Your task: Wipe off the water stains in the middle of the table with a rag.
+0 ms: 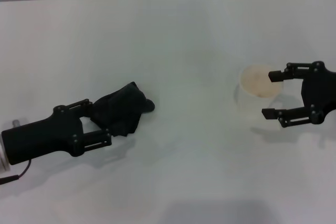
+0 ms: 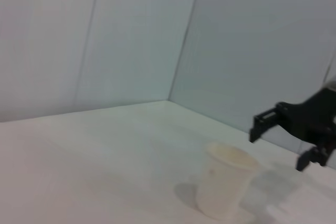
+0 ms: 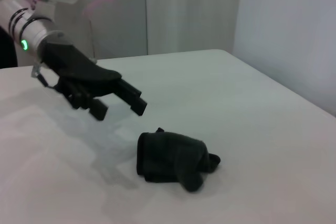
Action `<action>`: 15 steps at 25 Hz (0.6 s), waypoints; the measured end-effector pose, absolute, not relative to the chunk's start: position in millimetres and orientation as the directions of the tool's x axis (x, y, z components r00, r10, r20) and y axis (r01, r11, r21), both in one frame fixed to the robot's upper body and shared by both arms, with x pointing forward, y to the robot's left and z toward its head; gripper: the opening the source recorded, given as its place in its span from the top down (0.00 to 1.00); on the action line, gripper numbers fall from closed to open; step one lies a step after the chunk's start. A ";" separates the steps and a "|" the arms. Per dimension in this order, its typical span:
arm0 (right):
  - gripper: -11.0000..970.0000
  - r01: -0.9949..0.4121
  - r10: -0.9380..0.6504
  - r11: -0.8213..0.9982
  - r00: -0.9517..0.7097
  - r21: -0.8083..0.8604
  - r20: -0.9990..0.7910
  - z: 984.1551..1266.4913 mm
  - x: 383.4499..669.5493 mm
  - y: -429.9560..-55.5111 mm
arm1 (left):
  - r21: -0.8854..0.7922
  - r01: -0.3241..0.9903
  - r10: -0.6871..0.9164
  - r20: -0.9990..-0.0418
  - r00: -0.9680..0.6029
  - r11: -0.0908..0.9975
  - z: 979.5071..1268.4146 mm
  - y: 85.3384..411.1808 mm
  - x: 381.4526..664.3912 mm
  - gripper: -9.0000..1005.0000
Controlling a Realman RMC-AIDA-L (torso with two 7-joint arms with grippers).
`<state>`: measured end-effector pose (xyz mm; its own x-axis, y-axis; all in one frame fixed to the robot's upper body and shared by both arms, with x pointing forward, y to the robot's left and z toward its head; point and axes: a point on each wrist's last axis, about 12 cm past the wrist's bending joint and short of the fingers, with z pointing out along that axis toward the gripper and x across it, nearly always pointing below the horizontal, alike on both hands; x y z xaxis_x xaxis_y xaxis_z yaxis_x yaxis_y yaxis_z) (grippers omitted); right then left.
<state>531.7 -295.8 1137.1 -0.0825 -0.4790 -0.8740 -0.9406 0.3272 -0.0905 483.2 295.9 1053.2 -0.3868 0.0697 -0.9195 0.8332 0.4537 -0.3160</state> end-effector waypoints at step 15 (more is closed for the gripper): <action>0.14 -0.936 -0.443 0.344 -0.091 -0.075 -0.892 1127.8 529.1 -299.1 | -0.294 0.824 0.075 -0.924 -0.374 0.484 1048.6 302.1 477.6 0.23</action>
<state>529.1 -299.1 1127.8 -0.0913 -0.4433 -0.8917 -0.9360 0.3439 -0.0751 477.6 302.1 1048.6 -0.3743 0.0753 -0.9243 0.8239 0.4845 -0.2941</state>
